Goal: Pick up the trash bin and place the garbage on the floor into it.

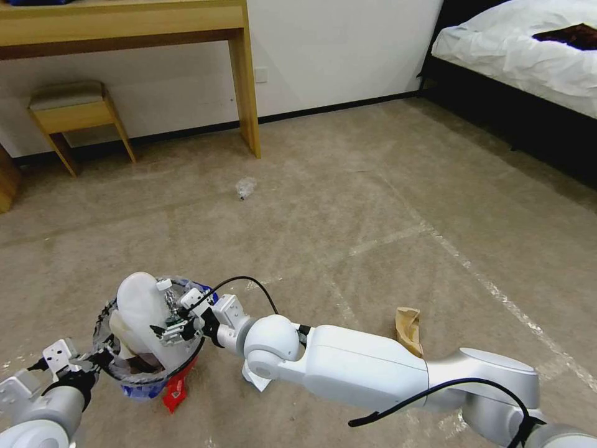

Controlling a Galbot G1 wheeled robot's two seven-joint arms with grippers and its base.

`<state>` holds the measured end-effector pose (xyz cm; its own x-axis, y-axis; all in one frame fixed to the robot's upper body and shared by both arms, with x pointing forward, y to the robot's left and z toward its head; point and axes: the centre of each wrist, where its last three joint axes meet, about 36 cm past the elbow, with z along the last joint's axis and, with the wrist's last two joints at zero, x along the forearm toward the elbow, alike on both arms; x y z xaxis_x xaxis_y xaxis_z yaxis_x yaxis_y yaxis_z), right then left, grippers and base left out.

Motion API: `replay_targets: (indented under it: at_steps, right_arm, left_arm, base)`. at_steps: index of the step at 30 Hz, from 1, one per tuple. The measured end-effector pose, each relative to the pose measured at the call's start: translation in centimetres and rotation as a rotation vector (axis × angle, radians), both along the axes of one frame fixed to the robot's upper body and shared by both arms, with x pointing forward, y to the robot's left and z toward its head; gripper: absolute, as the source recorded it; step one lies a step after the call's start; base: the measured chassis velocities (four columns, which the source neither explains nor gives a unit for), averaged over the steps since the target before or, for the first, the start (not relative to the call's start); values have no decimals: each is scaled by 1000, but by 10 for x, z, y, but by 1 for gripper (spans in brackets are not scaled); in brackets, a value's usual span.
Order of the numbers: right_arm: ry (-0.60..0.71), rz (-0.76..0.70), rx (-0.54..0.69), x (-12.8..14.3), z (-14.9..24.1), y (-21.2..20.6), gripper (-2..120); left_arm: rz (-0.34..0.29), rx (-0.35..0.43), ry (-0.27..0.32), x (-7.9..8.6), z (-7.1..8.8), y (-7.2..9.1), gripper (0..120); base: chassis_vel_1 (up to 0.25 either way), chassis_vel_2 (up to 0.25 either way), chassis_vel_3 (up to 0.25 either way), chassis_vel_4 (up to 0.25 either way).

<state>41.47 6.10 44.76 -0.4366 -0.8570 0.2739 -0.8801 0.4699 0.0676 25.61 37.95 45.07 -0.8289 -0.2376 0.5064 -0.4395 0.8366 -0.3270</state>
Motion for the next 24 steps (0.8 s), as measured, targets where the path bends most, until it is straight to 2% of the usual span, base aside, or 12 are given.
replay_targets:
  at_steps: [16,24]
  right_arm:
    - [-3,-16,55,4,20,3,100]
    - [-19,-37,131,7,46,-4,100]
  left_arm:
    - [0,5,0,-2,2,0,1]
    - [2,8,-1,-3,3,1,1]
  base:
    - [0,0,0,0]
    - [0,0,0,0]
